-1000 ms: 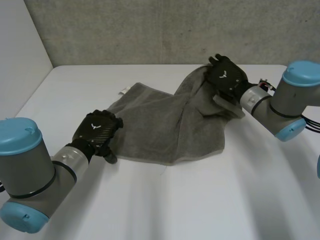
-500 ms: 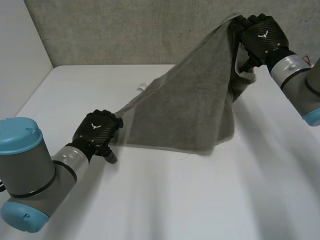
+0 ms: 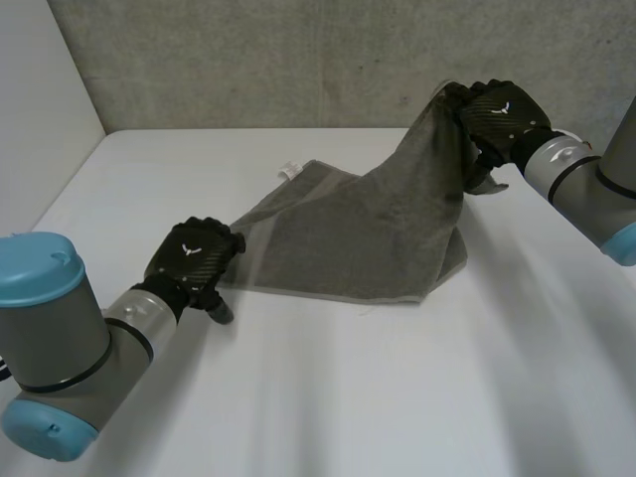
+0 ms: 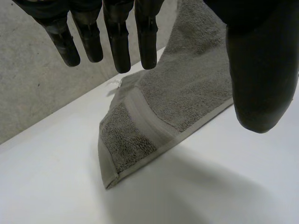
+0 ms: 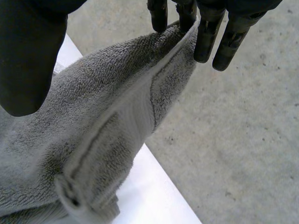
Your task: Fold the towel.
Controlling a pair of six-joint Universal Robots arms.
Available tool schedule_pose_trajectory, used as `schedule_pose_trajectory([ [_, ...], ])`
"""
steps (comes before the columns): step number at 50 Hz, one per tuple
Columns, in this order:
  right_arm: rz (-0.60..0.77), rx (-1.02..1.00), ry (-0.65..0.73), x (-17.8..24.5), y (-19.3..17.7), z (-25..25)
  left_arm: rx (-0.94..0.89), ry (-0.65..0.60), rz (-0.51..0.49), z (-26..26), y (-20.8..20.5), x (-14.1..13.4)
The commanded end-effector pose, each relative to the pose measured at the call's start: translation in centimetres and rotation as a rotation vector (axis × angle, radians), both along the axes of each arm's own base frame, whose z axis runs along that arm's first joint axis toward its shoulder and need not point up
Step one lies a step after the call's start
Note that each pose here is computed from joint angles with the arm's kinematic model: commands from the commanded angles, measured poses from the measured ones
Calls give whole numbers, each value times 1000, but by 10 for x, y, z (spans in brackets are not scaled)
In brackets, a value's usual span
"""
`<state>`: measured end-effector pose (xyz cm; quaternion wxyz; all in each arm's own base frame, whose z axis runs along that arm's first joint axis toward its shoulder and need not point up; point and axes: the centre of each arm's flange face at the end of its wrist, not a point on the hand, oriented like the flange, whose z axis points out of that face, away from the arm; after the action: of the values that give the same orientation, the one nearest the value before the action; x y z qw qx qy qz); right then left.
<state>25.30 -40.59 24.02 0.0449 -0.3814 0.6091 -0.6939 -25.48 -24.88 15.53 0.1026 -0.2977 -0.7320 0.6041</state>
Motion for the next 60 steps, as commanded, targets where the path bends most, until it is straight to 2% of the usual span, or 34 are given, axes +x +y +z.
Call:
schedule_pose_trajectory([
  [1,-86,35,2,-8,0,6,-26,9,1,6,-6,-2],
  [8,-193,104,-68,-17,18,15,-58,9,1,11,-17,-5],
  [11,-190,161,-98,-22,29,24,-47,3,10,5,-24,-5],
  [14,-165,245,-63,-22,35,15,-44,2,24,2,-33,-3],
  [24,-170,231,-46,-23,29,12,-25,2,33,-3,-39,-2],
  [35,-151,325,-43,-20,40,6,-23,1,31,-4,-39,-2],
  [44,-127,553,-74,-14,75,-50,-29,1,28,-3,-38,-4],
  [51,-106,521,-175,-5,90,-67,-35,2,17,-2,-37,-7],
  [60,-71,578,-157,7,106,-88,-26,3,18,-4,-36,-7],
])
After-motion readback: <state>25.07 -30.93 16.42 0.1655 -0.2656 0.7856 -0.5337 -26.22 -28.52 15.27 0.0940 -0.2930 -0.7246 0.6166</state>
